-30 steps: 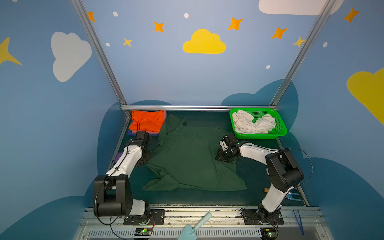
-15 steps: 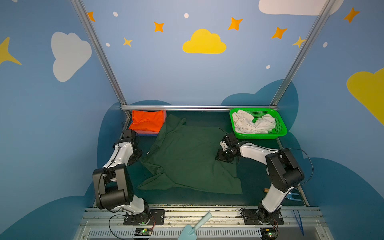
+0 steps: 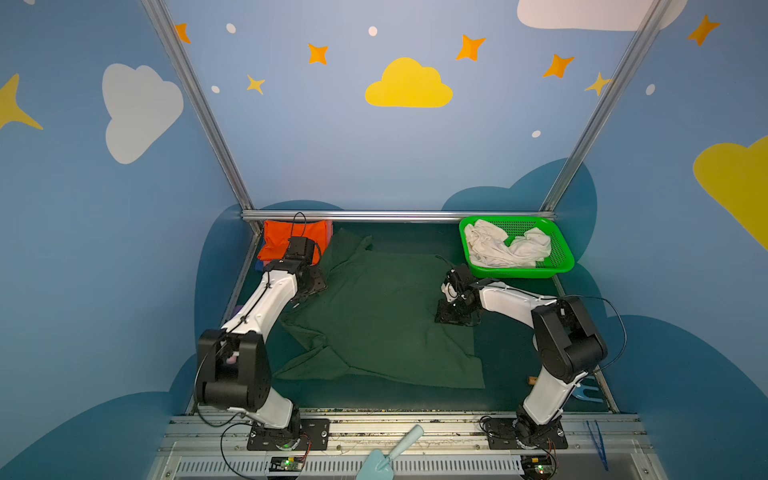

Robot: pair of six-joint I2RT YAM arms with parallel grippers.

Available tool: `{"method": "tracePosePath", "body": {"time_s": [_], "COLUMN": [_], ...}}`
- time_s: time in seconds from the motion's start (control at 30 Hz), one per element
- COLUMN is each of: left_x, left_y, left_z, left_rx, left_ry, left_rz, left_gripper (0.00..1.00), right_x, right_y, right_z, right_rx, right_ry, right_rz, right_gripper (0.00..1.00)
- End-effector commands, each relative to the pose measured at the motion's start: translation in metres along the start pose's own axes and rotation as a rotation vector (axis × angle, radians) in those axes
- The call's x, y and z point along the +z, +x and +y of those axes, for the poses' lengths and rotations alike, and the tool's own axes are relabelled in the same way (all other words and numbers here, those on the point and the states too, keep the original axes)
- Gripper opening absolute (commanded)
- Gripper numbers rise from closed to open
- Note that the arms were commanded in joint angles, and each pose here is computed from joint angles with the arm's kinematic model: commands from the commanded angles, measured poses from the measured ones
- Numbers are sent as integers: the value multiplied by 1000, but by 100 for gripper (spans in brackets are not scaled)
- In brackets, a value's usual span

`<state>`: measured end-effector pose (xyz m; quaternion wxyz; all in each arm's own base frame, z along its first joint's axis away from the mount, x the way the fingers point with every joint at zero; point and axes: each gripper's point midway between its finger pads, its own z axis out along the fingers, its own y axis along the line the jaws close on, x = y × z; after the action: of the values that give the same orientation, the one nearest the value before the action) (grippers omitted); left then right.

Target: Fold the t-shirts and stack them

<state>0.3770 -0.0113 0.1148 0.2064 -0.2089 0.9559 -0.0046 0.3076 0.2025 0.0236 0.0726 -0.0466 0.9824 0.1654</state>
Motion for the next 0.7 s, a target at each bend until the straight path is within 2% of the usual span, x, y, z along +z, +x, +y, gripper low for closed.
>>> {"method": "tracePosePath", "body": {"time_s": [0.0, 0.17, 0.27, 0.57, 0.67], "left_x": [20, 47, 58, 74, 79], "left_y": [14, 10, 3, -13, -12], "left_z": [7, 1, 0, -4, -6], "left_rx": [84, 119, 115, 143, 147], "left_ry": [-66, -82, -93, -115, -110], "left_rz": [109, 159, 142, 110, 123], "left_gripper": [69, 70, 69, 49, 48], "right_x": [3, 4, 4, 4, 4], "right_y": [9, 10, 11, 12, 13], "right_z": [-12, -16, -19, -23, -25], "right_rx": [-5, 4, 11, 24, 28], "right_ry": [49, 52, 57, 58, 59], "right_rz": [56, 61, 62, 67, 68], "right_gripper": [39, 39, 39, 39, 39]}}
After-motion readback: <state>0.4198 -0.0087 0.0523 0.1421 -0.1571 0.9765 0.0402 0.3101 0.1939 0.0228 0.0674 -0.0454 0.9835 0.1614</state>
